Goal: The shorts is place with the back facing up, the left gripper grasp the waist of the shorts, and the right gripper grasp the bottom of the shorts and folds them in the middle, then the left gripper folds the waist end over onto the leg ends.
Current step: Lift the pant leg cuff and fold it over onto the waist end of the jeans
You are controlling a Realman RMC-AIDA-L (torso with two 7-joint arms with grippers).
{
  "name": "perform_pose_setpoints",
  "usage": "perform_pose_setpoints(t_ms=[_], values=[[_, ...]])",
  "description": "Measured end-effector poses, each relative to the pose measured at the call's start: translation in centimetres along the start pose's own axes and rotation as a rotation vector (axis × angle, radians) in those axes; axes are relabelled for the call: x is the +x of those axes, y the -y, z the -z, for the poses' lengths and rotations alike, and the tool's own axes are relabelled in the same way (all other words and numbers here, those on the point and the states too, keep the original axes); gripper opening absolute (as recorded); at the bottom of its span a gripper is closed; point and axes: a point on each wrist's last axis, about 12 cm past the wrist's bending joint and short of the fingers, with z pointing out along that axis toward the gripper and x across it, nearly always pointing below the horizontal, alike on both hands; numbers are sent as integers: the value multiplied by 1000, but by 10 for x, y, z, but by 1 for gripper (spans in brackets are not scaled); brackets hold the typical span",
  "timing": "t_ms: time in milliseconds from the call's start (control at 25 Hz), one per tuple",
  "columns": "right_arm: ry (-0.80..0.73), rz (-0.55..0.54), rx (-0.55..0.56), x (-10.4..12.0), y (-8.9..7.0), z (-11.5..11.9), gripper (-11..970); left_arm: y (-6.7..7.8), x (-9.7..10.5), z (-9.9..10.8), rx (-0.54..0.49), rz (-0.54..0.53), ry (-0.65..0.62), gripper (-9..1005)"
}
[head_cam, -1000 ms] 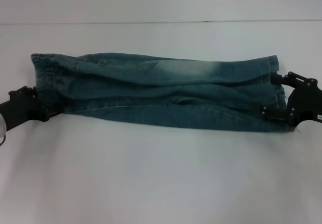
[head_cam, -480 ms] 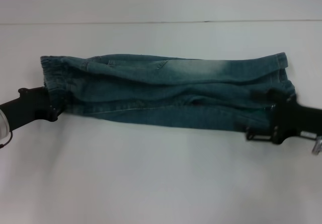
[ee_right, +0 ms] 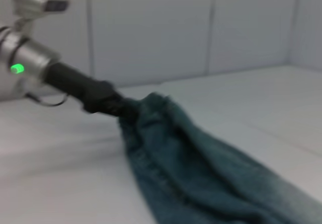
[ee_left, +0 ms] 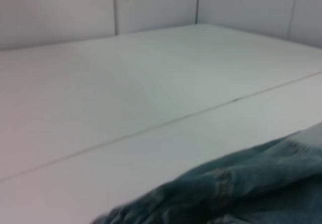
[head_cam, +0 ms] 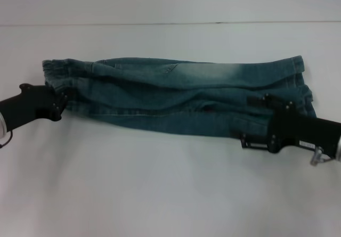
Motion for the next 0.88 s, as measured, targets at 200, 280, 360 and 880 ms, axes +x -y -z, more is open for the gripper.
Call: perform_pose_setpoints(t_ms=[200,280,360,880], values=[[60,-21,128,9,0,-19,946,-3,-17,5,26,-15,37,38],[55,-8,164,12,-1,-31,946,-4,-24,7,42,-24,52,38],[49,1,183,13,-2,-42,908,-4,-30,9,61,-35,66,38],[93,41,293,-16,3,-96,415,1,-53,17,155,-118,105,39]])
